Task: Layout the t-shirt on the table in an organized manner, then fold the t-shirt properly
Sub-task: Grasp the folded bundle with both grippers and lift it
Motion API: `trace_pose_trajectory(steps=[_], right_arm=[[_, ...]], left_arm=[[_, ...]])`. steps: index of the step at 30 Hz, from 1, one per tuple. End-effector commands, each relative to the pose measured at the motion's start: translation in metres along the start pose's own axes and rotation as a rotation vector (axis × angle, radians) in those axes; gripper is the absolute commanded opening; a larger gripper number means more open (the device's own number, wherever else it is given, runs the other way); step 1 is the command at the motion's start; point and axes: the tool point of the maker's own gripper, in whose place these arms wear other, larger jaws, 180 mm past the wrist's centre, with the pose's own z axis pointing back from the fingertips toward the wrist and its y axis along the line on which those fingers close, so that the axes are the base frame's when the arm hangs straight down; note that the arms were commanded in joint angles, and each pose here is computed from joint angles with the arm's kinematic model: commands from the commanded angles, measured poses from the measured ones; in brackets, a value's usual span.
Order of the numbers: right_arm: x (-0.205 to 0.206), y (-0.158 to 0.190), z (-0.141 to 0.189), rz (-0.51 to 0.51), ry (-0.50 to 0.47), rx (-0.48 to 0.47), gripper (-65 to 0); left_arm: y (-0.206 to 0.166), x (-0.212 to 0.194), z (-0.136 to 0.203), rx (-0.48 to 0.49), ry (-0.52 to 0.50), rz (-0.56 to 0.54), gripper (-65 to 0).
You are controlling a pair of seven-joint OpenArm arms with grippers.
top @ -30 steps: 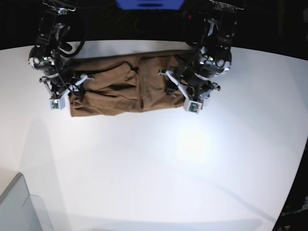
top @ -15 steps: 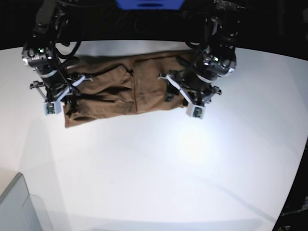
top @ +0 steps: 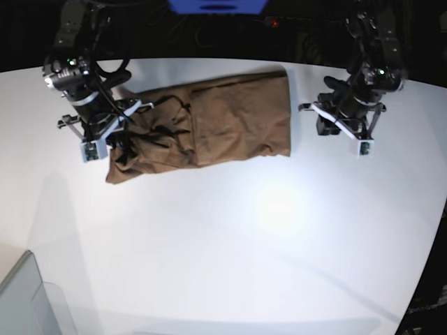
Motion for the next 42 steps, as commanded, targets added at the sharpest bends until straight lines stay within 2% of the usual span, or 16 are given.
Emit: trace_pose_trajectory(steps=[1,2,6,13,18,25,31,37,42], right_arm=[[0.013,0.005,0.002,0.005,-0.048,0.012,-65.0],[0.014,0.012,0.001,0.006,-0.052,0.031,-65.0],[0.018,0.031,-0.002,0.023,-0.06,0.082,-65.0],[0.024,0.085,-0.001,0.069,-0.081,0.222,-65.0],[0.033,0.128,0.007,0.083,-0.16,0.34,-65.0],[0.034,0.191,0.022,0.119,-0.191,0.515,-65.0],[0.032,0.225,0.026,0.147,-0.184,0.61,-65.0],[0.012,0.254,0.007,0.188,-0.11,0.687,-65.0],[0.013,0.275,-0.005,0.195,-0.094,0.728,-65.0]], left_arm=[[-0.003,0.003,-0.002,-0.015,-0.009,0.008,-61.6],[-0.001,-0.002,-0.005,-0.009,0.006,0.016,-65.0],[0.003,-0.012,-0.019,0.002,0.023,0.052,-64.9],[0.006,-0.032,-0.056,0.071,0.105,0.017,-65.0],[-0.008,-0.021,-0.066,0.057,0.089,0.031,-65.0],[-0.021,-0.02,-0.076,0.027,0.107,0.009,-65.0],[-0.021,-0.021,-0.076,0.026,0.109,0.01,-65.0],[-0.02,-0.022,-0.076,0.027,0.112,0.009,-65.0],[-0.023,-0.012,-0.071,0.022,0.082,0.011,-65.0]])
